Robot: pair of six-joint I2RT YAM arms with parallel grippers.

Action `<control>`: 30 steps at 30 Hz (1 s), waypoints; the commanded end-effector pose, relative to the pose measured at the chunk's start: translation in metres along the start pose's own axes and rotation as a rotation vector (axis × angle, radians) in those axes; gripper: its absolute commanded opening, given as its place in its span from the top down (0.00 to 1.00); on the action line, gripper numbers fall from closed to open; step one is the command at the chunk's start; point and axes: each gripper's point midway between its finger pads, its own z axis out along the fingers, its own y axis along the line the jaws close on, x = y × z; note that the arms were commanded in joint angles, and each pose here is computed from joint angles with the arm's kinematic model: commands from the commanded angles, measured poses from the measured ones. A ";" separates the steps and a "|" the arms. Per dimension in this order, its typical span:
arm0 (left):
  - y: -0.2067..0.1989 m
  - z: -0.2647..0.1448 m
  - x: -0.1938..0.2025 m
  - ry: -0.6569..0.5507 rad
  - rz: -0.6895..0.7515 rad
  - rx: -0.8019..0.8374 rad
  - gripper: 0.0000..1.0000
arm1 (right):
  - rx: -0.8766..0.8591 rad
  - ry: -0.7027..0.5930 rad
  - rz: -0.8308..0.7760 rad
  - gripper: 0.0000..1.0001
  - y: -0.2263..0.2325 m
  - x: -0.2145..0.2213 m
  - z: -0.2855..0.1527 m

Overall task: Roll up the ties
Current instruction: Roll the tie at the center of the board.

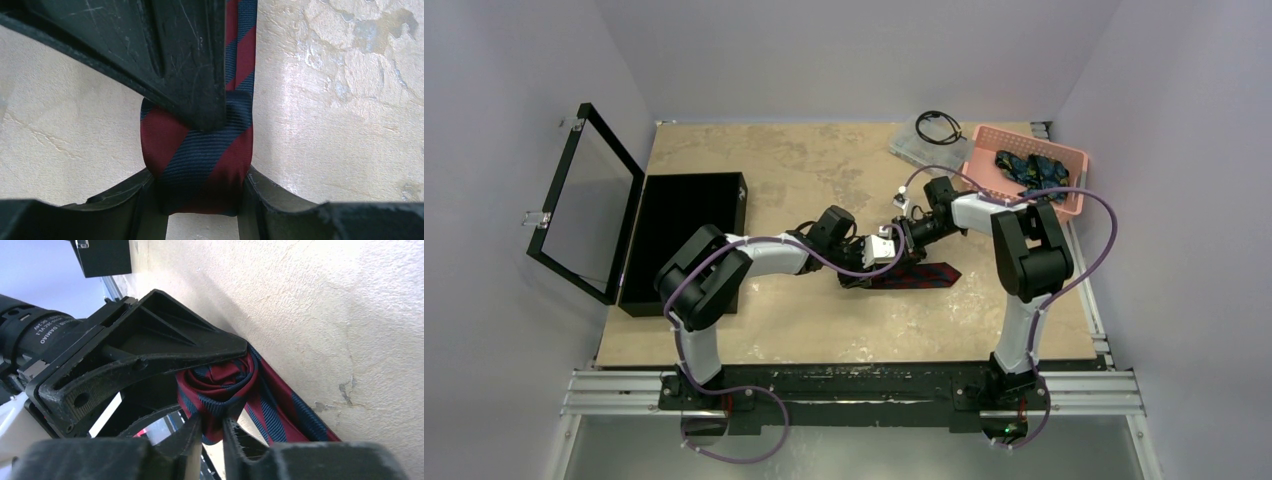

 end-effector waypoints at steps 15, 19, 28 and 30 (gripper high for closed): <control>-0.024 -0.007 -0.008 -0.132 -0.137 0.061 0.53 | 0.402 0.125 0.037 1.00 -0.097 0.030 -0.008; -0.023 -0.015 -0.025 -0.241 -0.098 0.031 0.43 | 0.484 0.140 0.040 1.00 -0.110 0.030 -0.015; -0.017 -0.012 -0.032 -0.321 -0.126 -0.015 0.35 | 0.579 0.175 0.041 1.00 -0.126 0.034 -0.019; -0.013 -0.012 -0.037 -0.342 -0.147 -0.033 0.33 | 0.580 0.180 0.044 1.00 -0.129 0.034 -0.016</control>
